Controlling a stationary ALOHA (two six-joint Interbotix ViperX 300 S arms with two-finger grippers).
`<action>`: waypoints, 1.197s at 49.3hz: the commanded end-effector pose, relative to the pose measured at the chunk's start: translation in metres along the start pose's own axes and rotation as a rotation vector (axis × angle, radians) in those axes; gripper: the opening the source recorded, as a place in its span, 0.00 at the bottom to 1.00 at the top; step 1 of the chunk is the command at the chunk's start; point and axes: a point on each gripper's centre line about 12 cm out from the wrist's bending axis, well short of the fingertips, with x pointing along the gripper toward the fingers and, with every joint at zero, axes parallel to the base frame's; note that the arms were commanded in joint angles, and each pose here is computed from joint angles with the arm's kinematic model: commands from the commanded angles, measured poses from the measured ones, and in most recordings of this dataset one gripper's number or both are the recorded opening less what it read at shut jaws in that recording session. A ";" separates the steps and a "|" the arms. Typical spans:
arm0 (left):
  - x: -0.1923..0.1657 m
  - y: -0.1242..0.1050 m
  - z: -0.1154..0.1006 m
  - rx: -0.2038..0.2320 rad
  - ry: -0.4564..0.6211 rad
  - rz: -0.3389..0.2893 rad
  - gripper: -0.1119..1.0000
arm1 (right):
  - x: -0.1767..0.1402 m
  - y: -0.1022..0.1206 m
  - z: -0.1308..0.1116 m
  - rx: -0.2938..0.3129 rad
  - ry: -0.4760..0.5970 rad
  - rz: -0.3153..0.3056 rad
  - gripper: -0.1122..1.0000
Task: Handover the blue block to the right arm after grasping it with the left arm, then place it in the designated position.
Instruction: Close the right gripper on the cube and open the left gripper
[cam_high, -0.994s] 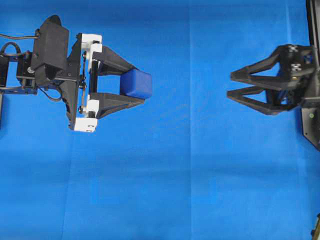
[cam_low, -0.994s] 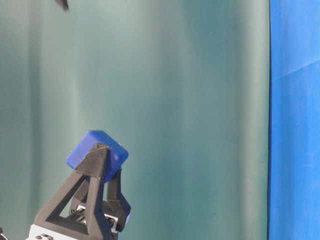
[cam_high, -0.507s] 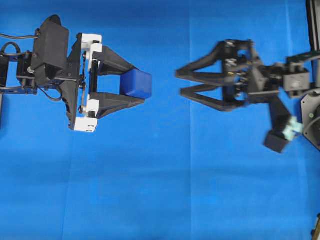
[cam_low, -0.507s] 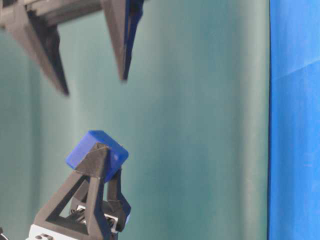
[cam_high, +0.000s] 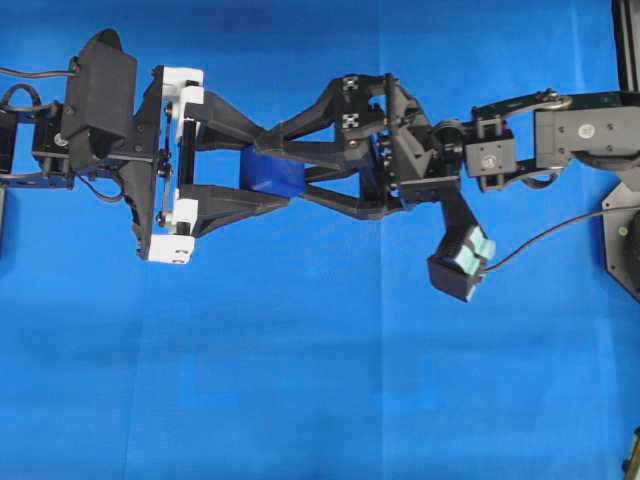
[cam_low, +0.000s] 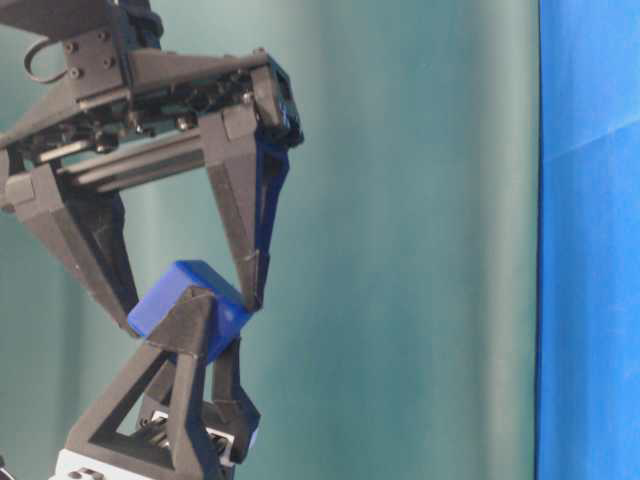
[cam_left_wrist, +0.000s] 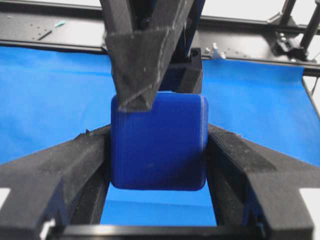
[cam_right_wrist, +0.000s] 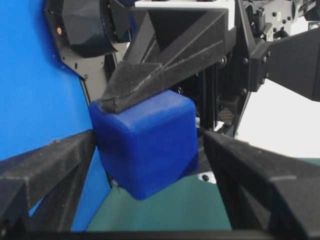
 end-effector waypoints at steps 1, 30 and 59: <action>-0.004 0.000 0.011 -0.002 -0.035 -0.001 0.54 | -0.001 -0.017 0.006 -0.005 -0.021 -0.045 0.95; -0.003 0.000 0.010 -0.002 -0.031 -0.001 0.54 | -0.001 -0.022 0.011 -0.005 -0.055 -0.071 0.57; -0.001 0.000 0.012 -0.011 -0.037 0.000 0.54 | -0.001 -0.019 0.006 0.003 -0.016 -0.047 0.57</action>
